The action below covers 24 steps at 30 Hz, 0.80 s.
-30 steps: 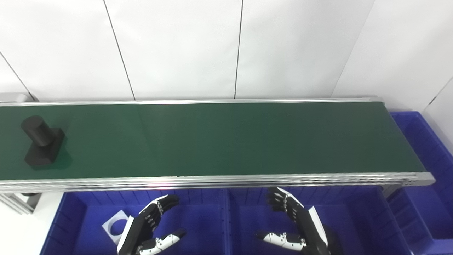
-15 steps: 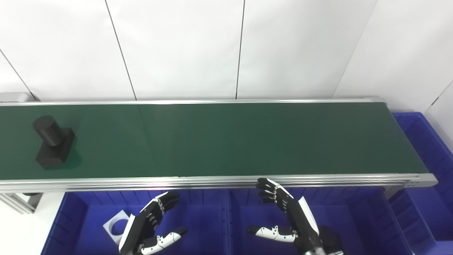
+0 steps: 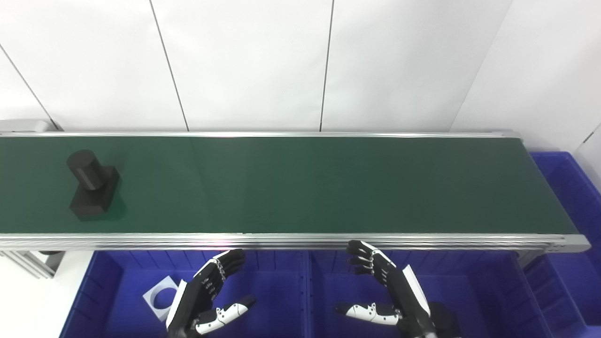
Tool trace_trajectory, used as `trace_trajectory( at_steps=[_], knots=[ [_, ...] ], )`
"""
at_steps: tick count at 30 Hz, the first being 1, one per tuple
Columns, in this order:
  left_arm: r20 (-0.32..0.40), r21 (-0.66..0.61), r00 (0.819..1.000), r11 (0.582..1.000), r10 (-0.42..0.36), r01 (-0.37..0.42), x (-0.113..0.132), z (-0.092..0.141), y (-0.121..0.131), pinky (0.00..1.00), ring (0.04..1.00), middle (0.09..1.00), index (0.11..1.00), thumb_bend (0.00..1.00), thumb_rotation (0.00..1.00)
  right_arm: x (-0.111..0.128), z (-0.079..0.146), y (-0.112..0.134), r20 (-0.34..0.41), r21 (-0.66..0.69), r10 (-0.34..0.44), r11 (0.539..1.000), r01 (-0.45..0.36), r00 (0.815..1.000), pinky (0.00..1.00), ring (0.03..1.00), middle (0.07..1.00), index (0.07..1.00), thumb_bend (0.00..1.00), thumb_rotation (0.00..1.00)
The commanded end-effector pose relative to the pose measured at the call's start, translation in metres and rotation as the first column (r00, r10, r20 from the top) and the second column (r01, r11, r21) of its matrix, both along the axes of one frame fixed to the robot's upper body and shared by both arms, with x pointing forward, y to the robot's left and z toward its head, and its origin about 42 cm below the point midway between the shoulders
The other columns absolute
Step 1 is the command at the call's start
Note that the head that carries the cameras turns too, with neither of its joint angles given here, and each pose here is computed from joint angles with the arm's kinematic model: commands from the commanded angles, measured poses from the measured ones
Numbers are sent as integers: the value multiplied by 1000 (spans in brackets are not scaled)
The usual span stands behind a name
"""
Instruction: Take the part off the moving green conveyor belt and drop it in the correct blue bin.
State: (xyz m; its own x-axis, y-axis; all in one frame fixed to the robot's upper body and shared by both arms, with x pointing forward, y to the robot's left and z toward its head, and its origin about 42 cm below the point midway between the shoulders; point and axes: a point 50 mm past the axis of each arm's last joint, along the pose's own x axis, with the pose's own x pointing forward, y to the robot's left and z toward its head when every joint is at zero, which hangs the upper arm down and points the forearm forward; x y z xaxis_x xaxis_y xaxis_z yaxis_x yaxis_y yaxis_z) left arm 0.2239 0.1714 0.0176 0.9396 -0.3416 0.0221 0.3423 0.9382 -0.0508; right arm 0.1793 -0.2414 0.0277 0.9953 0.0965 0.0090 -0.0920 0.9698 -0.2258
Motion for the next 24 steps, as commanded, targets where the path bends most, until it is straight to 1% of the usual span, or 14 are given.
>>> trace_trajectory(
  at_steps=[1,8,12,15,22,24],
  knots=[
    [53,-18,999,1000,14,-13,3,9,-6,862,813,799,764,625,0,7,10,-2,76,10,27,1000,-28,997,710,770,809,837,700,203],
    [59,7,998,1000,24,-25,1,6,-10,863,818,801,770,611,0,12,3,-6,54,10,43,999,-43,998,699,762,802,838,704,194],
    [53,14,998,999,32,-32,0,4,-13,856,812,796,761,626,0,14,-2,-8,33,12,51,999,-52,998,705,768,807,845,695,200],
    [55,29,998,999,31,-33,0,2,-15,839,801,790,756,619,0,15,-5,-8,21,18,51,999,-51,998,698,767,806,844,697,205],
    [29,24,999,999,33,-33,-1,-2,-22,850,803,795,764,659,0,18,-11,-13,-5,26,57,998,-57,998,691,766,806,844,691,210],
    [26,30,999,999,30,-31,-1,-3,-25,851,806,798,768,662,0,18,-12,-15,-10,29,59,998,-59,998,690,769,808,844,681,197]
  ],
)
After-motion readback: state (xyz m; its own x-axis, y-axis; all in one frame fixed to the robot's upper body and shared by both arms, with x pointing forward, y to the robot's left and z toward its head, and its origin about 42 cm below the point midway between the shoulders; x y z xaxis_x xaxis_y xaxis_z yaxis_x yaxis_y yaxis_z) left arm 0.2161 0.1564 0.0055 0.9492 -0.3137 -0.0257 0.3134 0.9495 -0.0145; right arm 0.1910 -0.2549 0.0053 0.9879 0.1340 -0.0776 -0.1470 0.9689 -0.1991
